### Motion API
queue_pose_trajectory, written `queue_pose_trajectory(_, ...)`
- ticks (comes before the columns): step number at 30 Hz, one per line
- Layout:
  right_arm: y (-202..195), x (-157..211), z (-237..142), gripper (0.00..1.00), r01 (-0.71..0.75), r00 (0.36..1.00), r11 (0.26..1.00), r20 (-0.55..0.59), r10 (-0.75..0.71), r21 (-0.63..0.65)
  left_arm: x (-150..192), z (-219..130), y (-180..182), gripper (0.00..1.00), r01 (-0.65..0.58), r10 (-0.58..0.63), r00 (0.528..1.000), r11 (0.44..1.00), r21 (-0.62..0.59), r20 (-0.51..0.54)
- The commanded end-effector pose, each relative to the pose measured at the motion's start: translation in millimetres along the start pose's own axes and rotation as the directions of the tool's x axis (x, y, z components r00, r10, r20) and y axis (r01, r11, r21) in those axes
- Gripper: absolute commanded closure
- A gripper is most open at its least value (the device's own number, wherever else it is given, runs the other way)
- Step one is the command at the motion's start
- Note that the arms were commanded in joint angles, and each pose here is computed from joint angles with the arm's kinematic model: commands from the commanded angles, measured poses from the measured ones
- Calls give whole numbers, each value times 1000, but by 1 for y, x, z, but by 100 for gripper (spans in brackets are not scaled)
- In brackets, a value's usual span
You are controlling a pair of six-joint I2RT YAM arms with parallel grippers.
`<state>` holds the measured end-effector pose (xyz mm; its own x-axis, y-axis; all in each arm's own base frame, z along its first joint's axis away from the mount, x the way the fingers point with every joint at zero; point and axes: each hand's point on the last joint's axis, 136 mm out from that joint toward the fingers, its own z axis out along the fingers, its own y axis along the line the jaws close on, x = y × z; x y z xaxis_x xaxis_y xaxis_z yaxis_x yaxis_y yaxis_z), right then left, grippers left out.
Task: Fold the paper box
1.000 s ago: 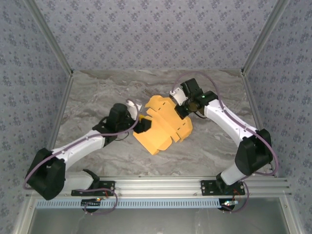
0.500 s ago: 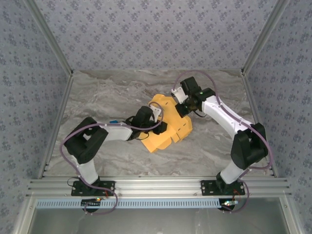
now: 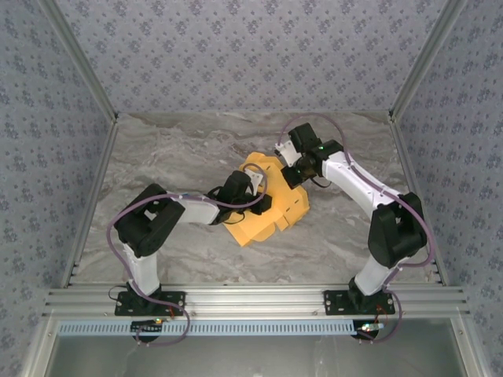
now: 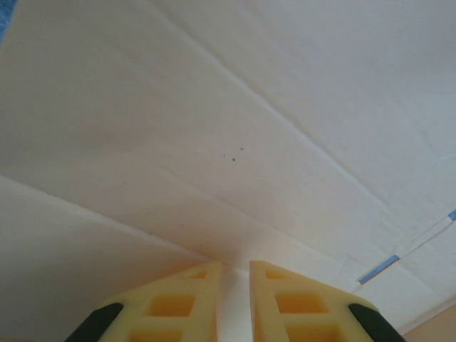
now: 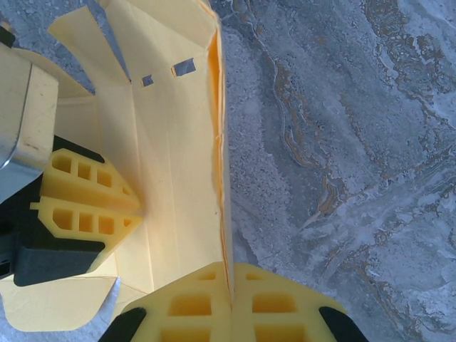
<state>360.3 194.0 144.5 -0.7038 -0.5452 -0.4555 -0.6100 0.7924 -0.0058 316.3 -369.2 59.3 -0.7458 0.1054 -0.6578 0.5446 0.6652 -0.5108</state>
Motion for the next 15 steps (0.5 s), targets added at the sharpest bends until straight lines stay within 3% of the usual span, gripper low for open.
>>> queue_pose_trajectory(1, -5, -4, -1, 100, -17, 1000, 1000, -7, 17, 11, -3, -2, 1, 83, 1, -1, 1000, 1000, -18, 13)
queue_pose_trajectory(15, -6, -3, 4, 100, -6, 1000, 1000, -15, 6, 27, 17, 3, 24, 83, 16, -18, 1000, 995, -99, -17)
